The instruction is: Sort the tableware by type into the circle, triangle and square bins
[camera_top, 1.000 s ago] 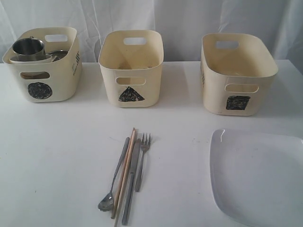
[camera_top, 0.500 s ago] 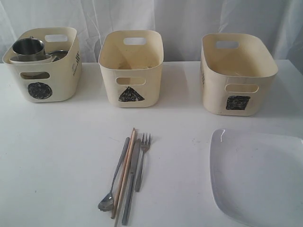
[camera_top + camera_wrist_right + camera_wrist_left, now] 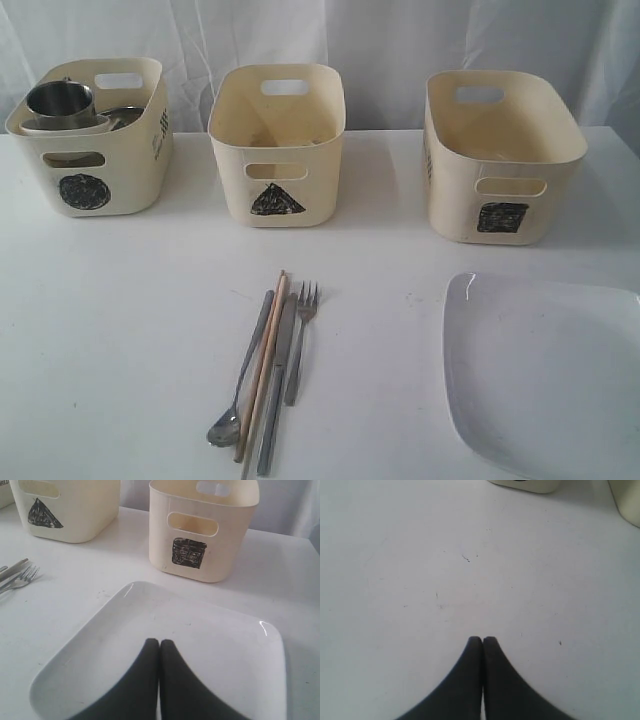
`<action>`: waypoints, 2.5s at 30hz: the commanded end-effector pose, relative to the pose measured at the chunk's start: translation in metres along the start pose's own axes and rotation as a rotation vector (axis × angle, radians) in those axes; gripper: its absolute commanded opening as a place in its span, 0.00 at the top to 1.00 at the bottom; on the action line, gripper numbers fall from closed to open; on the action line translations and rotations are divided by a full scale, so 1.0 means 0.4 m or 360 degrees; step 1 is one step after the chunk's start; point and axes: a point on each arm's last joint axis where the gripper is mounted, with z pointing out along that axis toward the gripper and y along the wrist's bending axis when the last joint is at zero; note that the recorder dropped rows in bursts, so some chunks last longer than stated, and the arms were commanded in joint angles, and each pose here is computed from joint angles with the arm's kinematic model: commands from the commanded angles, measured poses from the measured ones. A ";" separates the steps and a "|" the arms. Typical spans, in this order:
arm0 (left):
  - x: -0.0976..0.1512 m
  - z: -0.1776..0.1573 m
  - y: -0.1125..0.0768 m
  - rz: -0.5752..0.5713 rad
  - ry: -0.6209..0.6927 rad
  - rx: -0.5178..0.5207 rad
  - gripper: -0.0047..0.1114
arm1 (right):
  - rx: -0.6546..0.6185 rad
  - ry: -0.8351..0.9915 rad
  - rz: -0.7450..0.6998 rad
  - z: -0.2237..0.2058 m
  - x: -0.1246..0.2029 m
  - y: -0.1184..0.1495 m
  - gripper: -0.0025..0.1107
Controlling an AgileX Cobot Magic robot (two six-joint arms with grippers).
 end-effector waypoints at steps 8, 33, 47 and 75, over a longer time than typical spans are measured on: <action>0.018 0.002 0.004 0.0007 0.0096 -0.0023 0.96 | 0.0096 -0.0072 -0.0393 -0.001 -0.010 -0.012 0.98; 0.018 0.002 0.004 0.0007 0.0096 -0.0023 0.96 | -0.0305 -0.0785 0.0019 0.099 -0.516 0.018 0.98; 0.018 0.002 0.004 0.0007 0.0093 -0.0022 0.96 | -0.0755 0.0977 0.0347 0.447 -0.459 0.274 0.98; 0.018 0.002 0.004 0.0003 0.0093 -0.0022 0.96 | -0.0779 0.1227 0.0358 0.701 -0.292 0.595 0.36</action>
